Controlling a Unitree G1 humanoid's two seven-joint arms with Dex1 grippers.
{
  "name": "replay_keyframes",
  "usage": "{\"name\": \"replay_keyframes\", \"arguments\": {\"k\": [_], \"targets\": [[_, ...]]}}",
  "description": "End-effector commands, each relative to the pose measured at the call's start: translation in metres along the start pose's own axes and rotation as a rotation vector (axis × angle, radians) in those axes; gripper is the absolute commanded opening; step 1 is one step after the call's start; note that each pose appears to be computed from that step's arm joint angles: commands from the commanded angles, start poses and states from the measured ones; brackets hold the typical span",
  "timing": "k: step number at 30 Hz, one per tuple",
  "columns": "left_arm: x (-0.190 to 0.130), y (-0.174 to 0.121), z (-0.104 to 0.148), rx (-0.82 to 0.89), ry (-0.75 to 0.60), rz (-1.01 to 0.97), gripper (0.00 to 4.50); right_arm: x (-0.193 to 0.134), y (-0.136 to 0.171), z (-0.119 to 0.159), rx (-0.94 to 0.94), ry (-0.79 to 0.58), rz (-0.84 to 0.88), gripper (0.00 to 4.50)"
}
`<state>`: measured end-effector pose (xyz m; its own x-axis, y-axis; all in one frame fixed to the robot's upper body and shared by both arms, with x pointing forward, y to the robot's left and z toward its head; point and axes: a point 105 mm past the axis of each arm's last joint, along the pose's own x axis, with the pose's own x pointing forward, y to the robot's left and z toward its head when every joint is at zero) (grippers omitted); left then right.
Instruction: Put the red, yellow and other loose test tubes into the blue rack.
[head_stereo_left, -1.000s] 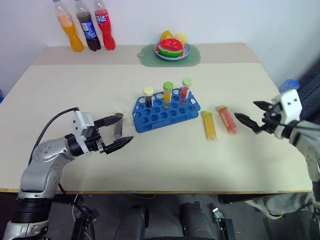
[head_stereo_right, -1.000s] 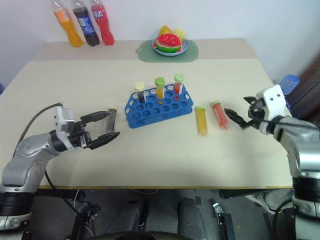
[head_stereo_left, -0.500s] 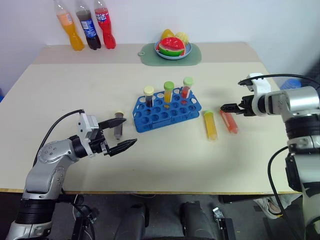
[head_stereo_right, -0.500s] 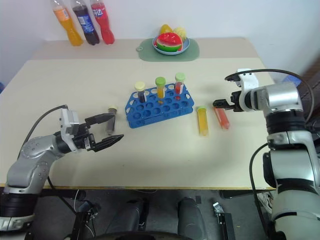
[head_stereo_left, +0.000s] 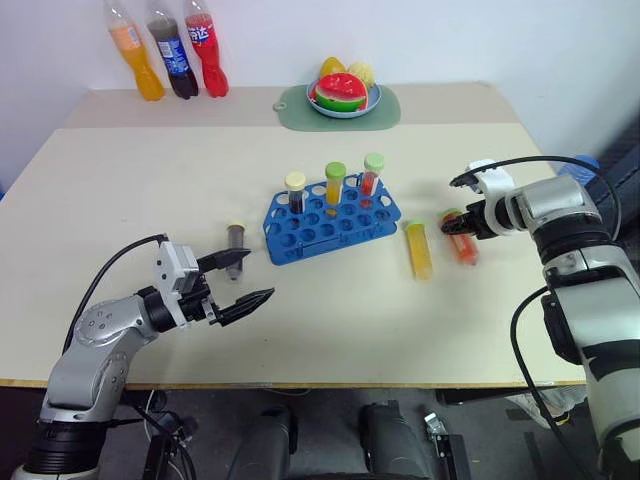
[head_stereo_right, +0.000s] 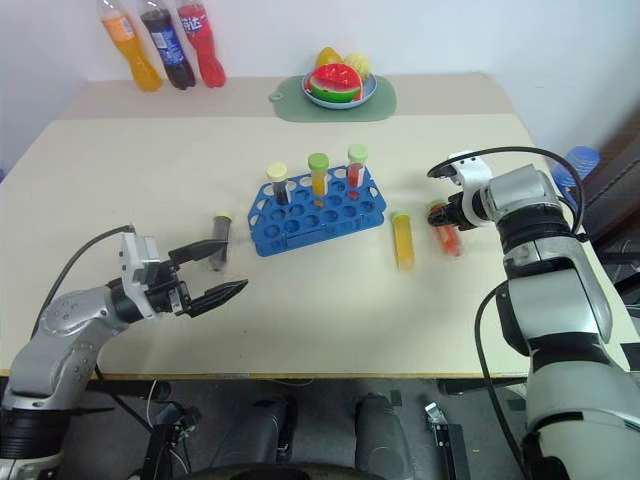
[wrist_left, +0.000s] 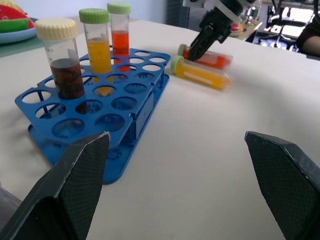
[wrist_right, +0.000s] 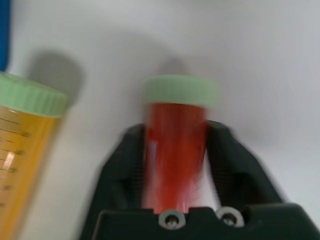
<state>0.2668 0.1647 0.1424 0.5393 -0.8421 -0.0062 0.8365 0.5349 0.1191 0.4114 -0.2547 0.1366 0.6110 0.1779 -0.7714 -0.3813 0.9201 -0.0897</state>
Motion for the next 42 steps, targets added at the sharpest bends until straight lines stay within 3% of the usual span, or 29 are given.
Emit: {"name": "replay_keyframes", "arguments": {"k": [1,7,9,12,19,26,42], "targets": [[-0.003,0.001,0.010,0.032,-0.026,0.014,4.50,-0.002,0.004,0.002,-0.028,0.006,0.036,0.81],[-0.002,0.001,0.008,0.024,-0.035,0.023,4.50,-0.030,-0.003,0.029,-0.074,-0.246,0.095,0.81],[-0.002,0.001,0.007,0.023,-0.037,0.026,4.50,-0.052,0.014,0.051,-0.109,-0.505,0.234,0.81],[-0.004,0.005,0.006,0.024,-0.036,0.038,4.50,-0.083,0.046,0.068,-0.264,-0.913,0.275,0.81],[-0.005,0.012,0.006,0.035,-0.030,0.038,4.50,-0.075,0.095,0.068,-0.142,-1.265,0.178,0.81],[-0.004,0.019,0.010,0.047,-0.041,0.039,4.50,-0.056,0.111,0.089,0.062,-1.402,0.153,0.81],[-0.011,0.013,0.009,0.043,-0.046,0.086,4.50,-0.001,0.132,0.062,0.046,-1.296,0.165,0.81]]}}
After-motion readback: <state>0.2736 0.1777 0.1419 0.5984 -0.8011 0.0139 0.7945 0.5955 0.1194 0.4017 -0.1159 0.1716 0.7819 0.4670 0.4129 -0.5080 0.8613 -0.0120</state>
